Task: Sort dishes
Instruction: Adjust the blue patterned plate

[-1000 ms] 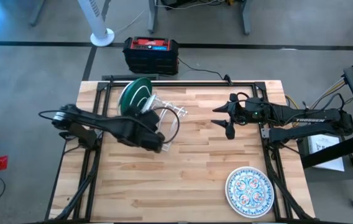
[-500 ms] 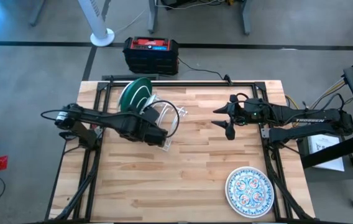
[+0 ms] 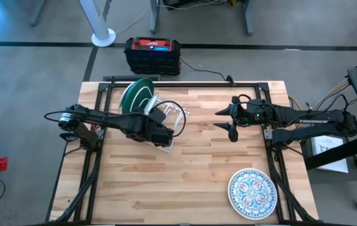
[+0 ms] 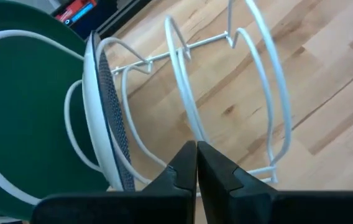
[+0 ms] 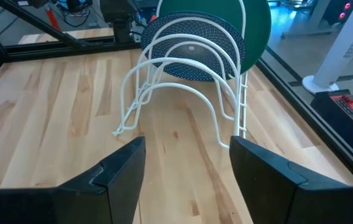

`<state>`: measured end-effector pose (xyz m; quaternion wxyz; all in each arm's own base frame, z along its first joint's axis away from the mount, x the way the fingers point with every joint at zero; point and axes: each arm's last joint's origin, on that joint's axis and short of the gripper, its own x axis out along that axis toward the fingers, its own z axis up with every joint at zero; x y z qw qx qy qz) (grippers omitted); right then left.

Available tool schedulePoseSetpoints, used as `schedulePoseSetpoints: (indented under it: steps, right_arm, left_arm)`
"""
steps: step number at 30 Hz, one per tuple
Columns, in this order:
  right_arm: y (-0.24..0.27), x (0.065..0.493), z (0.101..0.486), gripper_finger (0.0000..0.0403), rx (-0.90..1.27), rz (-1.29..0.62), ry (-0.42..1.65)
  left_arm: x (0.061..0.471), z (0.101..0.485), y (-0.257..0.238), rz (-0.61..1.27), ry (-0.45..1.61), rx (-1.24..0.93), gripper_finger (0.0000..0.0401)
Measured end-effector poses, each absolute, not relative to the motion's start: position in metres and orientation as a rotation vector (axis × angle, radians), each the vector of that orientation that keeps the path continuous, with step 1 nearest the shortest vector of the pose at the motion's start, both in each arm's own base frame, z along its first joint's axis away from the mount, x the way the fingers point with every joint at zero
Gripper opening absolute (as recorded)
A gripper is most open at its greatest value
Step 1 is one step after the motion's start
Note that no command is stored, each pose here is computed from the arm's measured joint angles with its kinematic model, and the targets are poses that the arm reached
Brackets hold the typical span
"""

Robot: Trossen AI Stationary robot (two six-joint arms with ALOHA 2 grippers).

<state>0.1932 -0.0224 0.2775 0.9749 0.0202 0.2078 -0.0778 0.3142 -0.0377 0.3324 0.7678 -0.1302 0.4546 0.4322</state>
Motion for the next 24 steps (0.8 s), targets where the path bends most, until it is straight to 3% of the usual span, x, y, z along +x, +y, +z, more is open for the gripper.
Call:
schedulePoseSetpoints:
  steps: [24]
  right_arm:
    - [-0.022, 0.193, 0.278, 0.0222, 0.046, -0.158, 0.418]
  left_arm:
    - [0.314, 0.318, -0.002, 1.069, 1.019, -0.24, 0.0]
